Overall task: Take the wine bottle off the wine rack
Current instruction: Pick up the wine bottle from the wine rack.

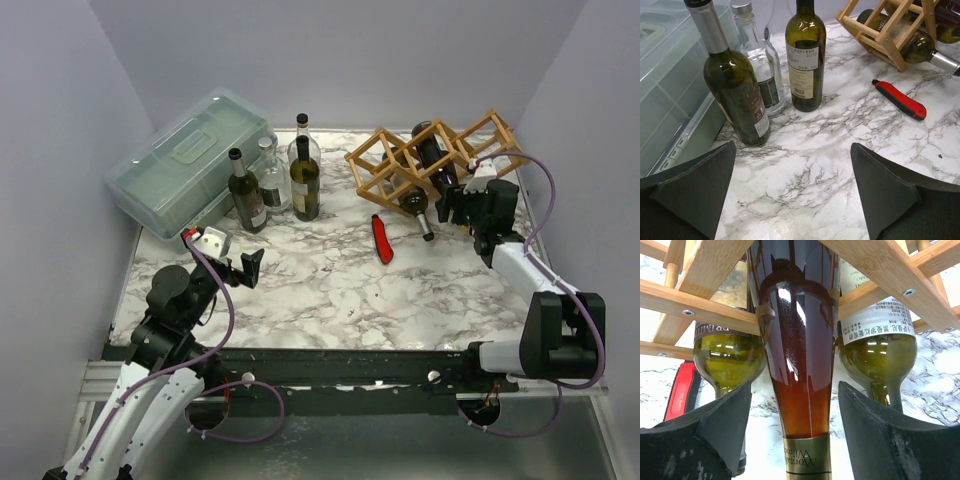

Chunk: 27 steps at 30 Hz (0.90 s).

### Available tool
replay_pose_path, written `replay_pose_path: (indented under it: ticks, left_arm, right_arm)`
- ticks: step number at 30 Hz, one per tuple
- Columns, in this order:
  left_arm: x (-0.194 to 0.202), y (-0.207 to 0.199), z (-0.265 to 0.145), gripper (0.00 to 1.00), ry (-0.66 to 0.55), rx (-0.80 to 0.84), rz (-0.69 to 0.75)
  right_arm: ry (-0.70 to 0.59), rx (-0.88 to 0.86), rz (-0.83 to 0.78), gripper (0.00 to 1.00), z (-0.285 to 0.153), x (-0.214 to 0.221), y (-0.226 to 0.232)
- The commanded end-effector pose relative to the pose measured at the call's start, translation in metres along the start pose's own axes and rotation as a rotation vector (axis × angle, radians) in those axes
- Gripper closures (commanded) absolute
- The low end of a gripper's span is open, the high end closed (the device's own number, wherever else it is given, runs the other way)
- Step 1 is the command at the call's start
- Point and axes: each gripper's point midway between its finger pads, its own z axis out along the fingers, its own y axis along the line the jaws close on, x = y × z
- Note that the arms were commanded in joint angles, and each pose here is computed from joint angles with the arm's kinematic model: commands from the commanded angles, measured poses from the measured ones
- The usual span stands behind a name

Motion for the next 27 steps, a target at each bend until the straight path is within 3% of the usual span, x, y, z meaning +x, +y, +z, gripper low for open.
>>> replay_pose_path:
  ticks: [1, 10, 27]
  left_arm:
    - [0.001, -0.001, 0.001, 0.01, -0.008, 0.008, 0.001]
    - [0.002, -0.001, 0.002, 0.01, -0.005, 0.008, 0.001]
    - [0.002, -0.001, 0.001, 0.01, -0.006, 0.009, 0.003]
  right_arm:
    - [-0.051, -0.01, -0.019, 0.28, 0.006, -0.022, -0.003]
    - [-0.033, -0.014, -0.019, 0.33, 0.014, -0.019, -0.005]
    - [0.028, -0.033, -0.005, 0.32, 0.01, -0.006, -0.002]
